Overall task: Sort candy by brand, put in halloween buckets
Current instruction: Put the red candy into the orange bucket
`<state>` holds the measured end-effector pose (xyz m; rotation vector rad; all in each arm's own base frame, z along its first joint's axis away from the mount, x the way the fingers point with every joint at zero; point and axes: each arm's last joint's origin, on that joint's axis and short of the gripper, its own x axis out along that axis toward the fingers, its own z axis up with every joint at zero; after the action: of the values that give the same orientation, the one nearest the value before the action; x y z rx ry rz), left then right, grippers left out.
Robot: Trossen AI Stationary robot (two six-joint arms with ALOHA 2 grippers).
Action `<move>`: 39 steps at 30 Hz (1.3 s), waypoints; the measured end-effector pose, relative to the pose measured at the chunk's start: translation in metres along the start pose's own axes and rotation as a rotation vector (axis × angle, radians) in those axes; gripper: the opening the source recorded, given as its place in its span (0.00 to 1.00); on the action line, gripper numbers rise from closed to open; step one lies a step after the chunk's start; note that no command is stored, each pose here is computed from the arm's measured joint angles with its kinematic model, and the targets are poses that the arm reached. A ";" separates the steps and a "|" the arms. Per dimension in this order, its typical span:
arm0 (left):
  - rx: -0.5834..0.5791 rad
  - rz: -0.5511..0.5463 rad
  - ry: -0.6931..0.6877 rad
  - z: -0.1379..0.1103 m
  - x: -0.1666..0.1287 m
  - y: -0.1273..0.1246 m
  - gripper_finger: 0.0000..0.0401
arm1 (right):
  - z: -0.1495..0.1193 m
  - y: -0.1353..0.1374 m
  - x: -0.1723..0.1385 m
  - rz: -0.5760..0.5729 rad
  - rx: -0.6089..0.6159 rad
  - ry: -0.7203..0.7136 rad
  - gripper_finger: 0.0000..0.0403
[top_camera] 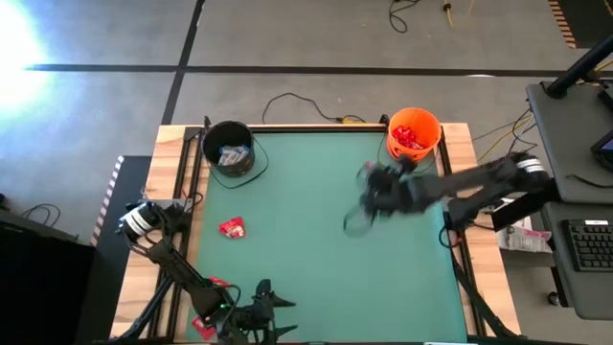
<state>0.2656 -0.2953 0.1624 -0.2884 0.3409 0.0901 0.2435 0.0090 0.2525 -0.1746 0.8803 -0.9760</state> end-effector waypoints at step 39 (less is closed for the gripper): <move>-0.323 1.003 0.783 0.052 -0.015 0.182 0.63 | -0.029 -0.107 0.021 0.730 0.345 -0.125 0.66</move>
<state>0.2435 -0.1068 0.1666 -0.4447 1.2370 1.0443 0.1584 -0.0619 0.2754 0.3606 0.5749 -0.4096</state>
